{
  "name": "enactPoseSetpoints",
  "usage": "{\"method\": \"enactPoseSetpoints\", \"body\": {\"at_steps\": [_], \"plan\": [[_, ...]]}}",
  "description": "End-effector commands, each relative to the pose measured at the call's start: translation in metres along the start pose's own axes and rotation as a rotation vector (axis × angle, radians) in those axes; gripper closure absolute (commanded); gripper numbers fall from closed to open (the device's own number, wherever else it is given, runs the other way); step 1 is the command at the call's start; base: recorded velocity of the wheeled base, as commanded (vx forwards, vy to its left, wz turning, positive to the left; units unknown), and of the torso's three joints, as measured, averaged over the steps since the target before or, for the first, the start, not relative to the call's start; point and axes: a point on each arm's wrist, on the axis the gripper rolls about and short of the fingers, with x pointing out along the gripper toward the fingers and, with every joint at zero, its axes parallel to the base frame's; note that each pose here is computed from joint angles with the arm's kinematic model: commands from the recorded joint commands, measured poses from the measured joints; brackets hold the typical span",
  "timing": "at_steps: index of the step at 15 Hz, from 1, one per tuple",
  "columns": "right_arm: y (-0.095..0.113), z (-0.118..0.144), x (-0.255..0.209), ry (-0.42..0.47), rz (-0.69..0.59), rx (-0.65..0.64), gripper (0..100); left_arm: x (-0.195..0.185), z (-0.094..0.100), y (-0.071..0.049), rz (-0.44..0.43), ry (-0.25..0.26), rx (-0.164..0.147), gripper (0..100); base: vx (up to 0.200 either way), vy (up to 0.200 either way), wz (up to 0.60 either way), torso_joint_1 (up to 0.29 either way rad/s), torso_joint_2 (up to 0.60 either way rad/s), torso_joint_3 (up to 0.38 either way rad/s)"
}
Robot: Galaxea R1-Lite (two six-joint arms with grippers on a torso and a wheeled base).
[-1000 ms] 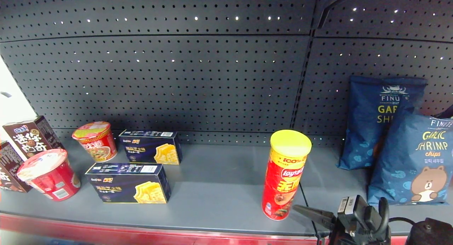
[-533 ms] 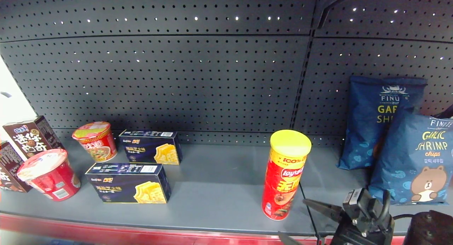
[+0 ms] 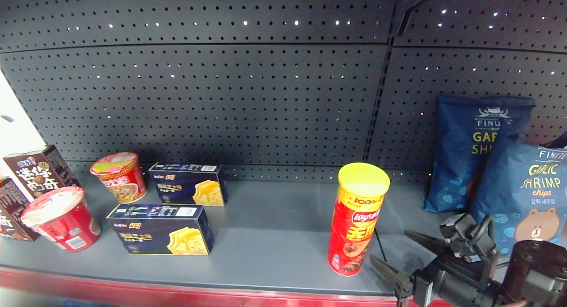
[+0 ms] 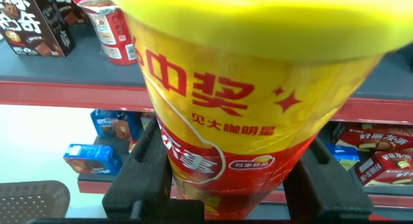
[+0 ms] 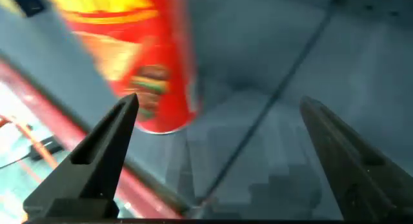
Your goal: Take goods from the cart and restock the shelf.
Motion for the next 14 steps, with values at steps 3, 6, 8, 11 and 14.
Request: {"method": "enactPoseSetpoints", "body": {"at_steps": [3, 6, 8, 11, 14], "plan": [[-0.017, 0.001, 0.002, -0.009, -0.081, -0.001, 0, 0.001, -0.001, 0.0, 0.001, 0.005, -0.002, 100, 0.0, 0.0, 0.0, 0.0, 0.0, 0.0], [-0.031, 0.006, 0.012, -0.027, -0.147, 0.003, 0, 0.001, -0.002, 0.0, 0.0, 0.011, -0.002, 100, 0.0, 0.0, 0.0, 0.0, 0.0, 0.0], [-0.032, 0.007, 0.02, -0.038, -0.153, 0.002, 0, 0.002, -0.003, 0.0, 0.0, 0.011, -0.002, 100, 0.0, 0.0, 0.0, 0.0, 0.0, 0.0], [-0.028, 0.007, 0.034, -0.044, -0.128, -0.002, 0, 0.001, -0.002, 0.0, 0.001, 0.01, -0.002, 100, 0.0, 0.0, 0.0, 0.0, 0.0, 0.0], [-0.017, 0.005, 0.038, -0.034, -0.079, -0.007, 0, 0.002, -0.003, 0.0, 0.001, 0.011, -0.002, 100, 0.0, 0.0, 0.0, 0.0, 0.0, 0.0]]}}
